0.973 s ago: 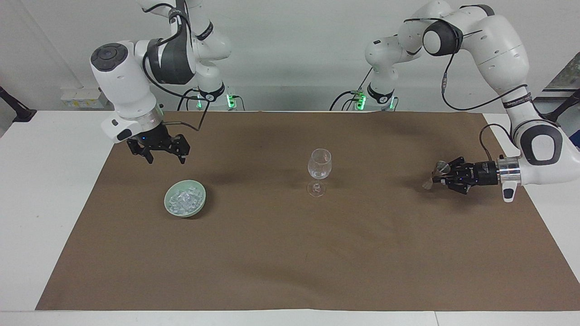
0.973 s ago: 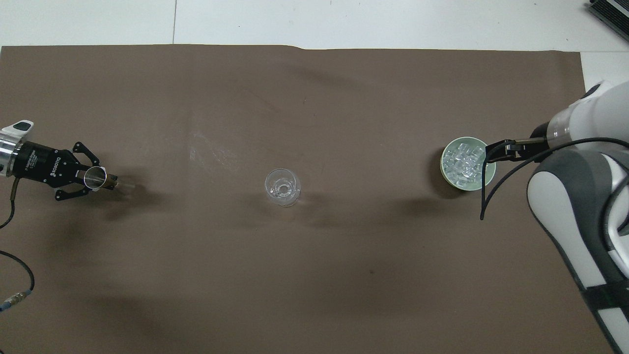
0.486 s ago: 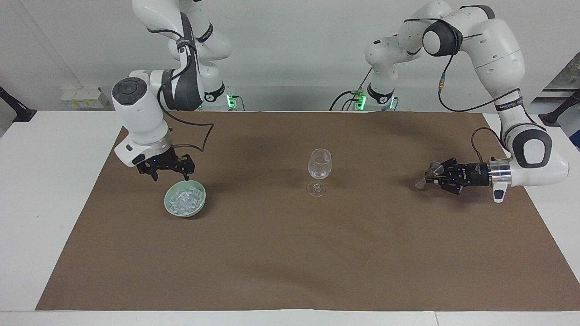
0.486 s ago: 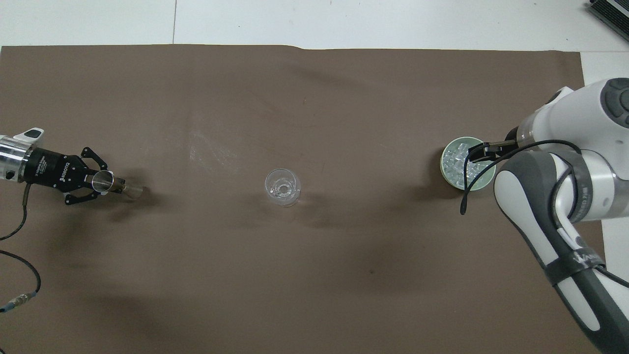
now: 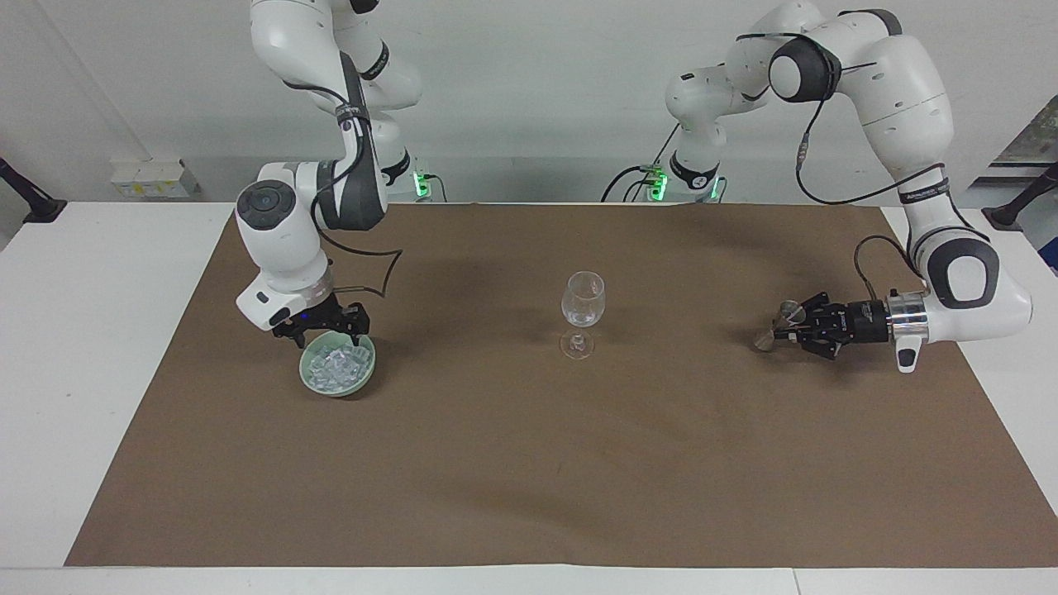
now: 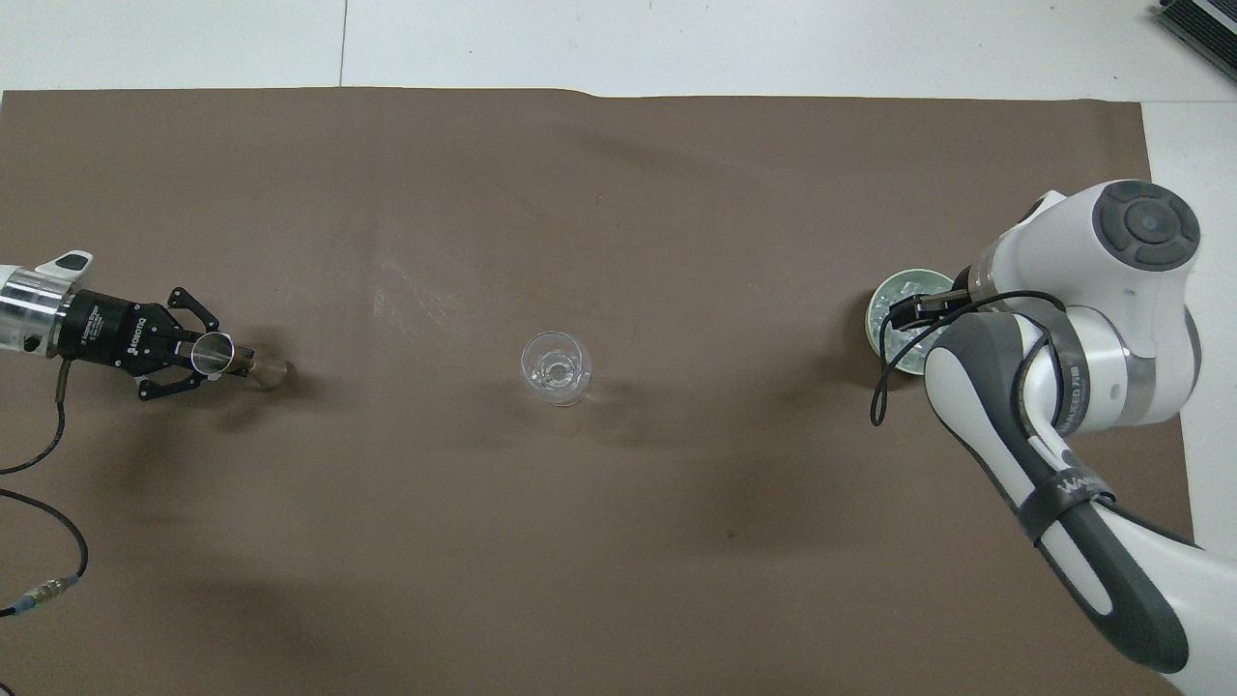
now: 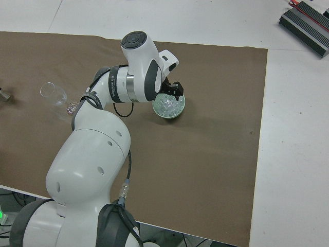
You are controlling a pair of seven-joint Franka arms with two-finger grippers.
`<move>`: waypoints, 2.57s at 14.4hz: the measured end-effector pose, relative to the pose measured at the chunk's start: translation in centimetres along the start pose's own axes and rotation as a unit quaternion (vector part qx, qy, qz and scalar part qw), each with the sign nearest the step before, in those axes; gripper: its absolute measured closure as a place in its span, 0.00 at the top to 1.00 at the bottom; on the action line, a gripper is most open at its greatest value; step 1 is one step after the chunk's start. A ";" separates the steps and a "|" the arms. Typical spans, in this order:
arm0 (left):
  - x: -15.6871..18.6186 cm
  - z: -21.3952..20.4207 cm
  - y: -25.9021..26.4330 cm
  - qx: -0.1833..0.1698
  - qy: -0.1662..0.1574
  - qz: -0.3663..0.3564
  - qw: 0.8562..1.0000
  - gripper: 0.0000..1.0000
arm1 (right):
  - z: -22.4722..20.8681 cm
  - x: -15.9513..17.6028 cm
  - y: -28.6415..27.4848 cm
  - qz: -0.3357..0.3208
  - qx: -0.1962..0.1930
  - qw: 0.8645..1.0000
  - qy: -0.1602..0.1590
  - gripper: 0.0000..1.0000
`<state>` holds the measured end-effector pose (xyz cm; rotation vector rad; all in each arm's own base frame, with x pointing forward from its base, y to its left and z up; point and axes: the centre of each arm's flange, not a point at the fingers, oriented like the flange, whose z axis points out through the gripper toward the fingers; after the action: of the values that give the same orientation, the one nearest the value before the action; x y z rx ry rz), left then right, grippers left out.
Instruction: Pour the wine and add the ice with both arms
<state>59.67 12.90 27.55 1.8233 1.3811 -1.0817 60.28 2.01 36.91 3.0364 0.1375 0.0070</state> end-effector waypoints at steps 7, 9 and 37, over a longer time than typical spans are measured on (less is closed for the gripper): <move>-0.9 0.6 -0.6 0.008 0.024 0.000 1.000 0.22 | 1.8 -0.1 -1.8 -0.027 -0.014 1.000 -0.005 0.90; -1.2 0.7 -1.0 0.009 0.029 -0.002 1.000 0.22 | 1.9 -0.1 -2.6 -0.035 -0.015 0.999 0.002 0.69; -0.1 1.7 -2.4 0.007 0.029 0.019 0.999 0.22 | -11.4 -1.9 -0.3 -0.019 -0.039 0.998 0.050 0.28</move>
<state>56.95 12.07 26.84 1.8964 1.3685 -1.0287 58.23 3.28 48.17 2.9556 0.1982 0.1564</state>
